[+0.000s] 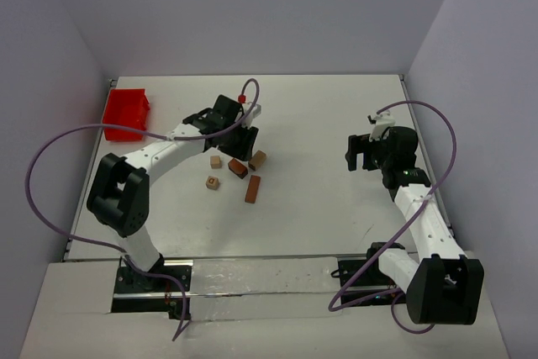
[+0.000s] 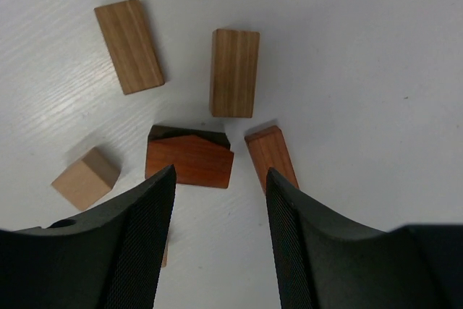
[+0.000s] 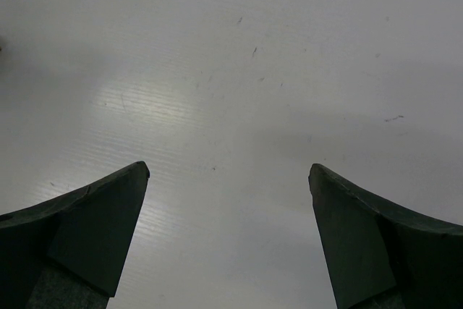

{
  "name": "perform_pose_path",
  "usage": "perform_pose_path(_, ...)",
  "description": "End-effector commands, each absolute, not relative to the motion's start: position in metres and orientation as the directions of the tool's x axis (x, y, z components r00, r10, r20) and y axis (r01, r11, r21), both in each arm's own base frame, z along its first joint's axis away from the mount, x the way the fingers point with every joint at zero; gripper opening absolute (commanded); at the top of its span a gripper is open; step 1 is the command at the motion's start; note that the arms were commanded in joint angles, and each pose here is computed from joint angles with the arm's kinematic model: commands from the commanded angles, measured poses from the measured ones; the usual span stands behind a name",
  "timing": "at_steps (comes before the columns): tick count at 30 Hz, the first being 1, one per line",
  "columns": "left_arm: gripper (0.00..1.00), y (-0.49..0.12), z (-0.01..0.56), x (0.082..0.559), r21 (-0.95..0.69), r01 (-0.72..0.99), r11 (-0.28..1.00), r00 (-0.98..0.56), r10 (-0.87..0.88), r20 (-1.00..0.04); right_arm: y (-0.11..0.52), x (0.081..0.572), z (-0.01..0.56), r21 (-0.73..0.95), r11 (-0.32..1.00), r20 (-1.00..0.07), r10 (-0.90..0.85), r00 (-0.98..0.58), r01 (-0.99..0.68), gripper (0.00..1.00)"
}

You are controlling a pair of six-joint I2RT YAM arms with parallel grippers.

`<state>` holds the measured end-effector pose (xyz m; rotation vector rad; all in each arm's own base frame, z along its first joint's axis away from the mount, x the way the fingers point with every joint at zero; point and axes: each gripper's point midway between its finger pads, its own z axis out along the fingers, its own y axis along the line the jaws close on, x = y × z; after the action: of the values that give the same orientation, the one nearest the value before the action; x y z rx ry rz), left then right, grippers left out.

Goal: Build the wood block tower

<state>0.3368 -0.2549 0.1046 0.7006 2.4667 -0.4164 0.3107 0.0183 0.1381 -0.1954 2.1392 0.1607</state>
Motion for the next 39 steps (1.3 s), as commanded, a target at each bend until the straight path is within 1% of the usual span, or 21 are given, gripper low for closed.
perform_pose_path(1,0.59,-0.275,0.117,0.368,-0.115,0.557,0.823,-0.684,0.375,-0.625,0.018,0.321,0.156,0.014,0.978,-0.864,-0.093,-0.495,-0.208,1.0)
perform_pose_path(5,0.58,-0.274,0.11,0.378,-0.091,0.53,0.843,-0.695,0.37,-0.617,0.017,0.32,0.155,0.011,0.979,-0.862,-0.093,-0.497,-0.203,1.0)
perform_pose_path(10,0.48,-0.279,0.104,0.37,-0.121,0.564,0.817,-0.705,0.4,-0.585,0.017,0.32,0.154,0.008,0.979,-0.862,-0.096,-0.498,-0.202,1.0)
perform_pose_path(11,0.48,-0.279,0.104,0.365,-0.131,0.571,0.811,-0.708,0.406,-0.578,0.016,0.321,0.155,0.007,0.98,-0.863,-0.096,-0.497,-0.201,1.0)
perform_pose_path(19,0.53,-0.278,0.109,0.309,-0.18,0.616,0.767,-0.702,0.432,-0.566,0.016,0.321,0.154,0.007,0.98,-0.862,-0.094,-0.498,-0.198,1.0)
perform_pose_path(26,0.55,-0.282,0.095,0.27,-0.149,0.645,0.749,-0.692,0.491,-0.529,0.014,0.321,0.154,0.005,0.982,-0.862,-0.092,-0.498,-0.191,1.0)
perform_pose_path(28,0.58,-0.283,0.089,0.262,-0.159,0.637,0.754,-0.705,0.486,-0.517,0.014,0.321,0.154,0.004,0.982,-0.862,-0.093,-0.498,-0.189,1.0)
perform_pose_path(30,0.6,-0.281,0.083,0.261,-0.156,0.616,0.772,-0.723,0.475,-0.502,0.014,0.321,0.154,0.003,0.982,-0.861,-0.092,-0.5,-0.187,1.0)
perform_pose_path(32,0.62,-0.274,0.07,0.266,-0.127,0.545,0.829,-0.767,0.432,-0.475,0.014,0.321,0.154,0.002,0.983,-0.862,-0.093,-0.499,-0.186,1.0)
perform_pose_path(35,0.63,-0.271,0.062,0.272,-0.104,0.494,0.863,-0.793,0.398,-0.462,0.013,0.32,0.154,0.0,0.983,-0.863,-0.094,-0.497,-0.185,1.0)
perform_pose_path(39,0.63,-0.279,0.053,0.269,-0.132,0.49,0.862,-0.81,0.394,-0.434,0.014,0.32,0.153,0.0,0.982,-0.861,-0.096,-0.499,-0.189,1.0)
